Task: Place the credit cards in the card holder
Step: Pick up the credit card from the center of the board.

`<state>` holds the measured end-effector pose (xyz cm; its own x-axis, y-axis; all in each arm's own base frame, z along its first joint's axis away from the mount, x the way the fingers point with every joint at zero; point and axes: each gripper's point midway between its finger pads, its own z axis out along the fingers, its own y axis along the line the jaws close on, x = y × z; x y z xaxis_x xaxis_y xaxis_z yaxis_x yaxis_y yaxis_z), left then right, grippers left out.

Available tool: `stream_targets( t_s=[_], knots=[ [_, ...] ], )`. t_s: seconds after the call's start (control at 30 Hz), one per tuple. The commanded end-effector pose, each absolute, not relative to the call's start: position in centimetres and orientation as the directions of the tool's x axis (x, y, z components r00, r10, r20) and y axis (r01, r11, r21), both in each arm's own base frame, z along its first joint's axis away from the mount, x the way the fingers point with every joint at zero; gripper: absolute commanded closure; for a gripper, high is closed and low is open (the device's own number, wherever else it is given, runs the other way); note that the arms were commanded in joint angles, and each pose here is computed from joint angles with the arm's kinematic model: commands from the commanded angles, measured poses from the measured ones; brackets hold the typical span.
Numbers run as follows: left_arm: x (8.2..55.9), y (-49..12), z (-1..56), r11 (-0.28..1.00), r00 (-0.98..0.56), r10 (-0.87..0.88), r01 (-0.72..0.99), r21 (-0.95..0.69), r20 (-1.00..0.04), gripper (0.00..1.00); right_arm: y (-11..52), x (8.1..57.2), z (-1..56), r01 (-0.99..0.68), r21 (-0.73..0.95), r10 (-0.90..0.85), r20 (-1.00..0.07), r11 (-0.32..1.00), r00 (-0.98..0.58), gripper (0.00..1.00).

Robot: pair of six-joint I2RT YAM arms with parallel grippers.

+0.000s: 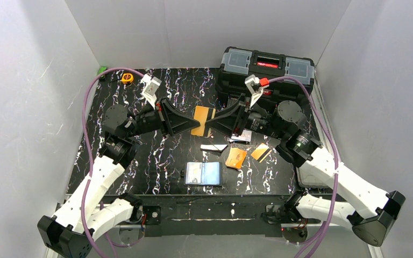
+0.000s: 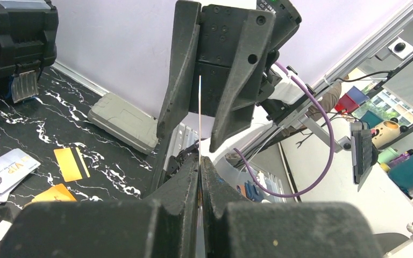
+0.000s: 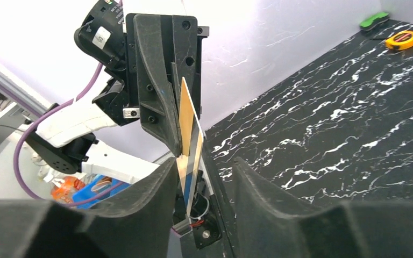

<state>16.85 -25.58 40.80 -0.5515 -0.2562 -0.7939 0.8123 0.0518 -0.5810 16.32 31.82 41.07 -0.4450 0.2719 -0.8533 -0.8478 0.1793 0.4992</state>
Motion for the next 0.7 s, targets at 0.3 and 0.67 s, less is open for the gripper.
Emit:
stream_targets(
  t_s=[0.3, 0.67],
  knots=[
    [17.2, -25.3, 42.2, 0.069, -0.502, -0.282, 0.839, -0.539, -0.817, 1.0, 32.9, 14.6, 43.5, -0.859, 0.512, 0.289, -0.823, 0.002, -0.49, 0.99],
    [18.1, -24.8, 40.5, 0.131, -0.522, -0.248, 0.817, -0.562, -0.816, 0.47, 32.1, 15.0, 43.0, -0.796, 0.605, 0.236, -0.771, -0.019, -0.591, 0.99]
  ],
)
